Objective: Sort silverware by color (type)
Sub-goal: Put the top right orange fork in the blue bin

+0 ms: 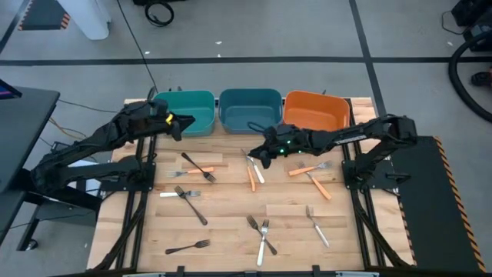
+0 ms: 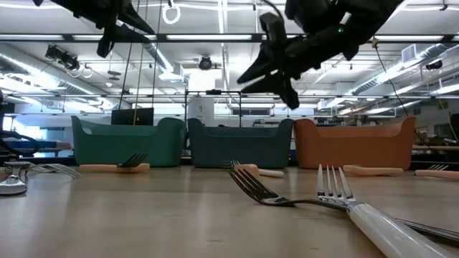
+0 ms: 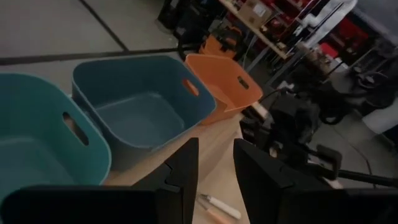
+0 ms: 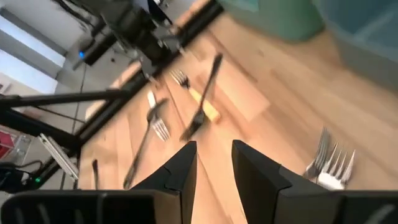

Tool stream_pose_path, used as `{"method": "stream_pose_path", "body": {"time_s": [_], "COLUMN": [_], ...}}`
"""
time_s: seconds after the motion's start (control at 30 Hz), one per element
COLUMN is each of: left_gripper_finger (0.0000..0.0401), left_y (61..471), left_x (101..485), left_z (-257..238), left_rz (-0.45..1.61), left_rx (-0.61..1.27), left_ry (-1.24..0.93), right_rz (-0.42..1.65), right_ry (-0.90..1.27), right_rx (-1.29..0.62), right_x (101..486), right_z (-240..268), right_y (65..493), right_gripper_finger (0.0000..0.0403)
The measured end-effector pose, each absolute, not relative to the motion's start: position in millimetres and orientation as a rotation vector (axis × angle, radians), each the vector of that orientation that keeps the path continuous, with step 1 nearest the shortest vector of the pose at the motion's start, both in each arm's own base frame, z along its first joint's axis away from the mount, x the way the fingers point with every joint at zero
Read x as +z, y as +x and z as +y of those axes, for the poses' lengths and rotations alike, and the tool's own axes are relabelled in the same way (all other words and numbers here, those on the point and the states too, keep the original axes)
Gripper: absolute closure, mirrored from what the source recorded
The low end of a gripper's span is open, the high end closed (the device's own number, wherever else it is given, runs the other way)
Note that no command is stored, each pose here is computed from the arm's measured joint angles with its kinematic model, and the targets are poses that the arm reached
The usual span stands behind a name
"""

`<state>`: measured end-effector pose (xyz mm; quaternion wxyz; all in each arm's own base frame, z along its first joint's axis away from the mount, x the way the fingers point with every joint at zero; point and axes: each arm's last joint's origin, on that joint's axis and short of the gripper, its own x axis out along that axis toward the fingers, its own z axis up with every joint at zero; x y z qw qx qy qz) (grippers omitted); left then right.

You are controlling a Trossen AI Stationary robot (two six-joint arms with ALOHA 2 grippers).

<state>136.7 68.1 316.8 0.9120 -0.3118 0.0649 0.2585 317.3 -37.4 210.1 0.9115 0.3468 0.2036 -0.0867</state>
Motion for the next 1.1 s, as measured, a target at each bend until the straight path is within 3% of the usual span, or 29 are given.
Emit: {"method": "stream_pose_path", "body": {"time_s": [0.33,0.6,0.83,1.1], "left_gripper_finger": [0.0292,0.0292,0.0292,0.0291], "left_y": [147,149,149,149], "left_x": [309,310,310,310], "left_z": [73,69,68,68], "left_rz": [0.192,0.231,0.234,0.231], "left_rx": [0.525,0.377,0.369,0.366], "left_ry": [-0.655,-0.658,-0.645,-0.631], "right_rz": [0.58,0.758,1.024,1.243], "right_ry": [0.936,0.989,0.824,0.362], "right_rx": [-0.087,0.178,0.077,-0.053], "right_x": [177,191,198,208], "right_z": [-33,-19,-12,-12], "right_y": [328,311,268,220], "right_gripper_finger": [0.0293,0.0293,0.0293,0.0293]}}
